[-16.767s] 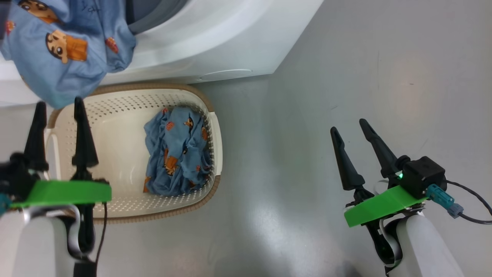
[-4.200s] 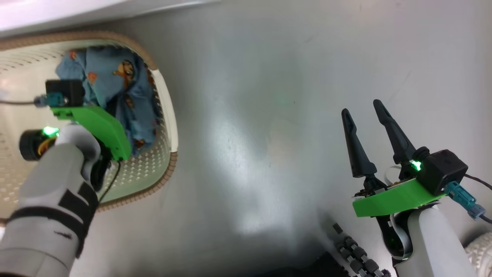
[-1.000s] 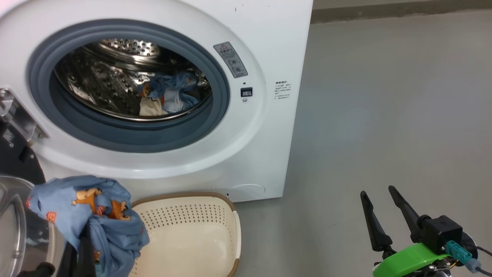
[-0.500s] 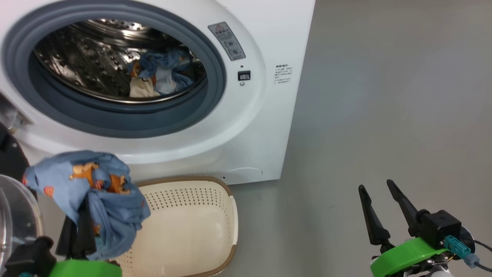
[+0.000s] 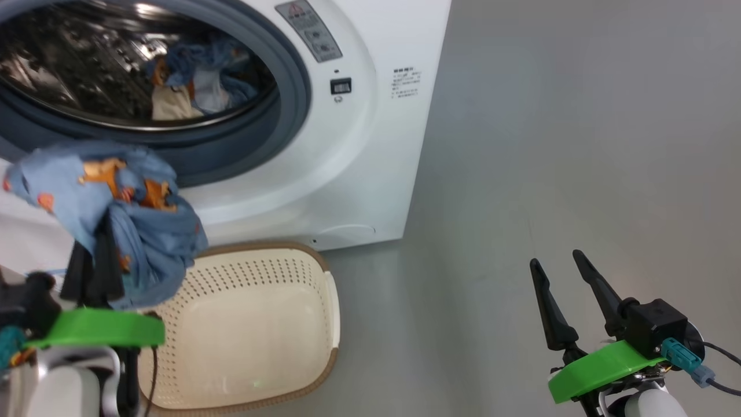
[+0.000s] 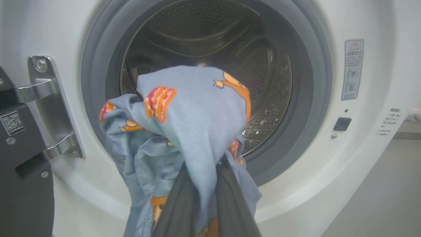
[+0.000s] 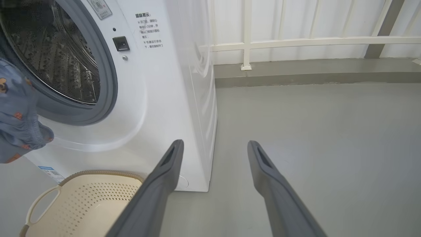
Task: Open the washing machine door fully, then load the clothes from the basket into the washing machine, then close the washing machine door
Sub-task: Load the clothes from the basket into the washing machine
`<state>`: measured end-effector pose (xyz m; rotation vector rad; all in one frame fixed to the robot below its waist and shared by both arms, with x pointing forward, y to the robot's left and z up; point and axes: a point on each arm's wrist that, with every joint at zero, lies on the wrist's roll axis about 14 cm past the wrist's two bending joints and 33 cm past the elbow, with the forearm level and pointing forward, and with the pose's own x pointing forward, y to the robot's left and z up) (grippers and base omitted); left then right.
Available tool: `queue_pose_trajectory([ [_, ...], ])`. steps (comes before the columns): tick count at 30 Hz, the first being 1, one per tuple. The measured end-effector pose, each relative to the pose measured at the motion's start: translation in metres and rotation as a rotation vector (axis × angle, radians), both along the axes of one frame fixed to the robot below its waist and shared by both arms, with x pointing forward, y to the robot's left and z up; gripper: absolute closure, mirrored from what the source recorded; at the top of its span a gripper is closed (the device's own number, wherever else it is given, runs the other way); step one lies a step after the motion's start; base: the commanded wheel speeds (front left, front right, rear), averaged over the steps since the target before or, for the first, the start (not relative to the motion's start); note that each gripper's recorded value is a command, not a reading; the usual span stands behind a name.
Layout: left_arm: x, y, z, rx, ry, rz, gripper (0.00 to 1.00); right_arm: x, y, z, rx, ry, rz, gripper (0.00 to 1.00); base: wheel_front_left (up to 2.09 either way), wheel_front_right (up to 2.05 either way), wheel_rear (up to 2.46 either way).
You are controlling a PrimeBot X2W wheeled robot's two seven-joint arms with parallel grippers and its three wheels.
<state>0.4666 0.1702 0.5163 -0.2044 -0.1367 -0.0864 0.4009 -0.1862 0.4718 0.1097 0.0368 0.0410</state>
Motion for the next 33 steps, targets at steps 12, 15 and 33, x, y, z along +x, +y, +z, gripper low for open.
queue_pose_trajectory([
  [12, 0.075, -0.008, -0.005, 0.026, -0.028, -0.040, 1.00, 0.023, -0.001, -0.033, -0.006, 0.070, 0.001, 0.00, 0.00, 0.00, 0.00],
  [15, 0.098, -0.012, -0.012, 0.035, -0.026, -0.054, 1.00, 0.030, 0.000, -0.045, -0.008, 0.090, 0.005, 0.00, 0.00, 0.00, 0.00],
  [33, 0.209, -0.048, -0.068, 0.060, 0.097, -0.147, 1.00, 0.041, -0.009, -0.109, 0.000, 0.235, -0.017, 0.00, 0.00, 0.00, 0.00],
])
